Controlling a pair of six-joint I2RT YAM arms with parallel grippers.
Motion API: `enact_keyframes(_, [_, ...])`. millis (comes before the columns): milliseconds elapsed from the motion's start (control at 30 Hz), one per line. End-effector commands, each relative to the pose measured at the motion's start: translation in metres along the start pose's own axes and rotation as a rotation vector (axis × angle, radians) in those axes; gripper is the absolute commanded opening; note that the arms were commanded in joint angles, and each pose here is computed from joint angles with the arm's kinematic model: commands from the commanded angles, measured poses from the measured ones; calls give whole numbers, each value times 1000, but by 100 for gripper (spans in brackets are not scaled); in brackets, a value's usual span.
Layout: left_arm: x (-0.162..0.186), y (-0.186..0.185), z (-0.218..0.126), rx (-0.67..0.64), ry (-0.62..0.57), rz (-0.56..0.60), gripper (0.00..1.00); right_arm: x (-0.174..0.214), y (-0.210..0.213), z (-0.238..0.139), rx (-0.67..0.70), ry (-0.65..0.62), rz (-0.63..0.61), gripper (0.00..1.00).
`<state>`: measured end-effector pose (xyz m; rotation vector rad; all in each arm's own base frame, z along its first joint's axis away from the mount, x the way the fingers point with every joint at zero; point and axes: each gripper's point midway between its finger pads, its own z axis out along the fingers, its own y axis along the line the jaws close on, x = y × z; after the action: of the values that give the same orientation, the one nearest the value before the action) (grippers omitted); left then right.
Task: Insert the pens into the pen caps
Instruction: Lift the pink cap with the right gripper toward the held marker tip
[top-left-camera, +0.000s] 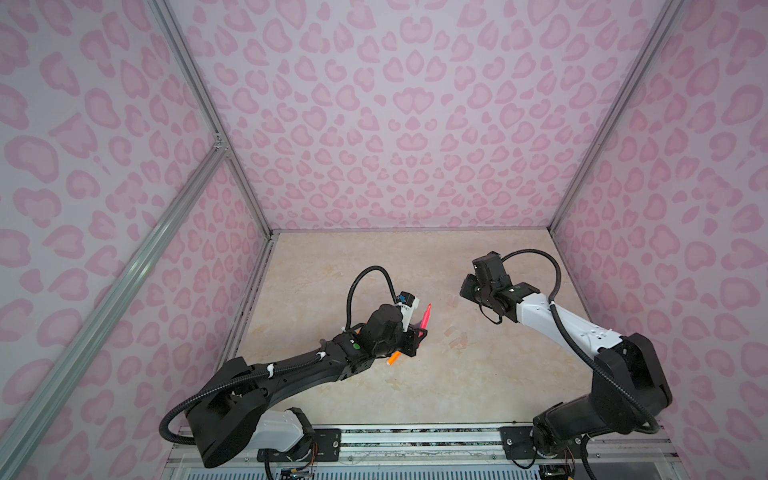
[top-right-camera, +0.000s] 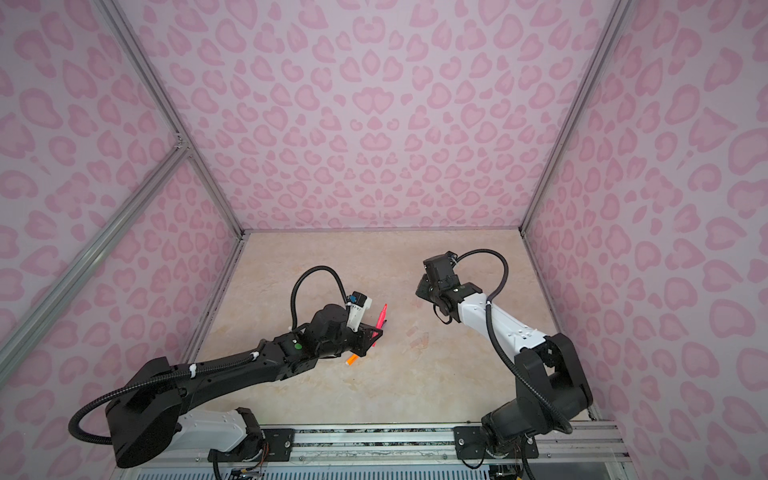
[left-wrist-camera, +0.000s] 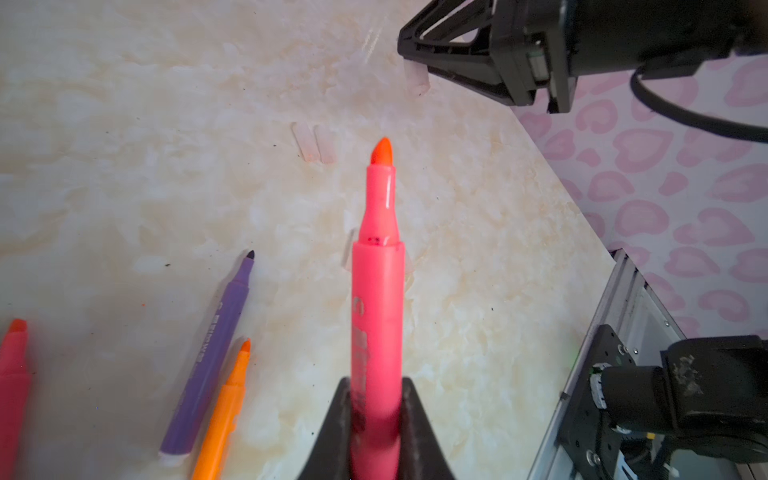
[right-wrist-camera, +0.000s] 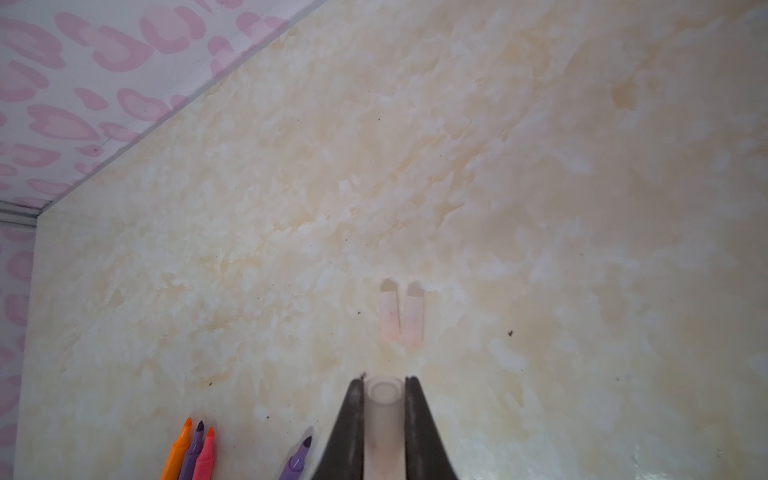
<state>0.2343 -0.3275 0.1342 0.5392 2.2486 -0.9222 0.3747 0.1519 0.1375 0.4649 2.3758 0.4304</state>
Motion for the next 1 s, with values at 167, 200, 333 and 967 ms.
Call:
enact_keyframes(167, [-1, -32, 15, 157, 34, -14, 4, 29, 42, -2, -393, 62, 120, 0])
enact_keyframes(200, [1, -32, 16, 162, 40, -20, 4, 34, 41, -1, -402, 70, 135, 0])
enact_keyframes(333, [4, -31, 19, 159, 50, -36, 4, 41, 37, -6, -405, 46, 159, 0])
enact_keyframes(967, [4, -23, 22, 109, 56, -40, 4, 52, 70, -41, -519, -12, 86, 0])
